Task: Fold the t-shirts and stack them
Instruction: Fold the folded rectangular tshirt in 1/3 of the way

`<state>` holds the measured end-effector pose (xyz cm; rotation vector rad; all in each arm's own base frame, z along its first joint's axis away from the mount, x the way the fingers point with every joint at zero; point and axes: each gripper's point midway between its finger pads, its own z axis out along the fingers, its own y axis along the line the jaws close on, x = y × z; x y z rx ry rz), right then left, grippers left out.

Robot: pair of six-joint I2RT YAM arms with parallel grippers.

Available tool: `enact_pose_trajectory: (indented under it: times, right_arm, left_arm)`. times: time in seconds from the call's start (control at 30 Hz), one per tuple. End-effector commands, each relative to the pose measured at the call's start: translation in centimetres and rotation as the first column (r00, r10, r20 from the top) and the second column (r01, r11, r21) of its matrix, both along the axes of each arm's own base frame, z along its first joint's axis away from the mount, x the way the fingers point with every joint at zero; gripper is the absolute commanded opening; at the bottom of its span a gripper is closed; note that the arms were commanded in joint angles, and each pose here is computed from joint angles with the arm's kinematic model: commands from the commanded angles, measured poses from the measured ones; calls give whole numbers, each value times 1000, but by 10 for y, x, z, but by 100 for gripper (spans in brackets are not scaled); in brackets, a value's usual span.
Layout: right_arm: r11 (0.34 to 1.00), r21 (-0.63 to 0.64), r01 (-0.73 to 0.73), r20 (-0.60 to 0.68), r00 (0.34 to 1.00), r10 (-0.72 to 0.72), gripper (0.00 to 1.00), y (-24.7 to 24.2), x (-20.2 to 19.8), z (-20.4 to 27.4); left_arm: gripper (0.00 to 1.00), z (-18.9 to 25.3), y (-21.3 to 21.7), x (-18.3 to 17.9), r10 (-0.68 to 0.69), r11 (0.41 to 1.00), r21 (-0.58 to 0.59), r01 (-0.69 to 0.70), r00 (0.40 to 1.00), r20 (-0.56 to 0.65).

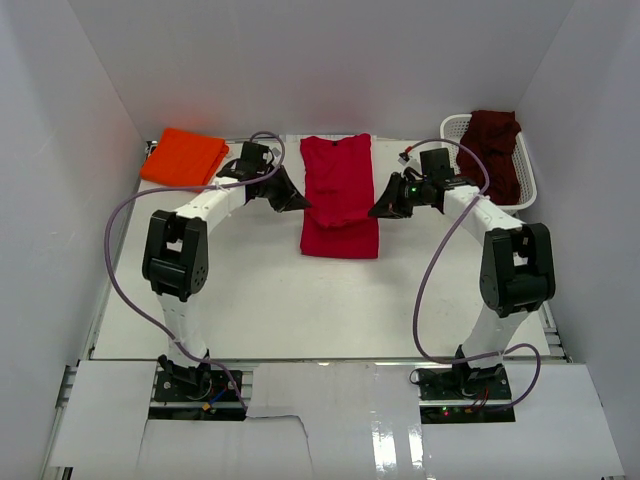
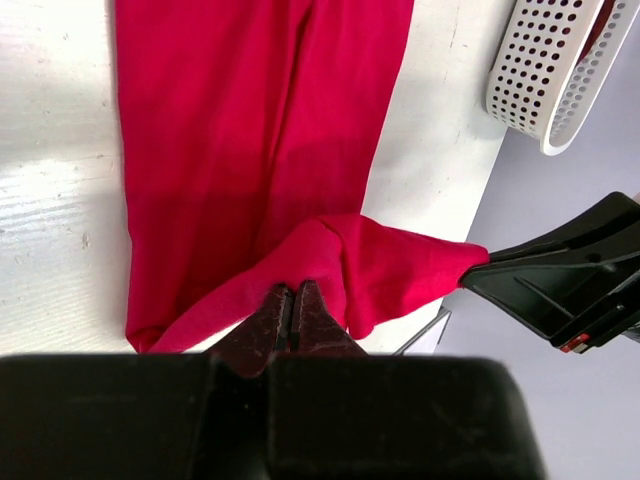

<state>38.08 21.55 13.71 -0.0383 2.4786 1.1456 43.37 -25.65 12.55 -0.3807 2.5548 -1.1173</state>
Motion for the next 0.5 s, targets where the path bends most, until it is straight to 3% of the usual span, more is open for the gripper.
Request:
enact_pose_trajectory:
  times: [0.0, 0.47]
  right_arm:
    - [1000, 16, -17, 40, 999, 16, 8, 0, 14, 15]
    - [1000, 11, -25, 34, 999, 25, 8, 4, 44, 14]
  left_arm:
    - [0, 20, 2, 12, 1, 1000, -8, -1, 999, 51]
    - [0, 23, 13, 39, 33, 999, -12, -33, 998, 60]
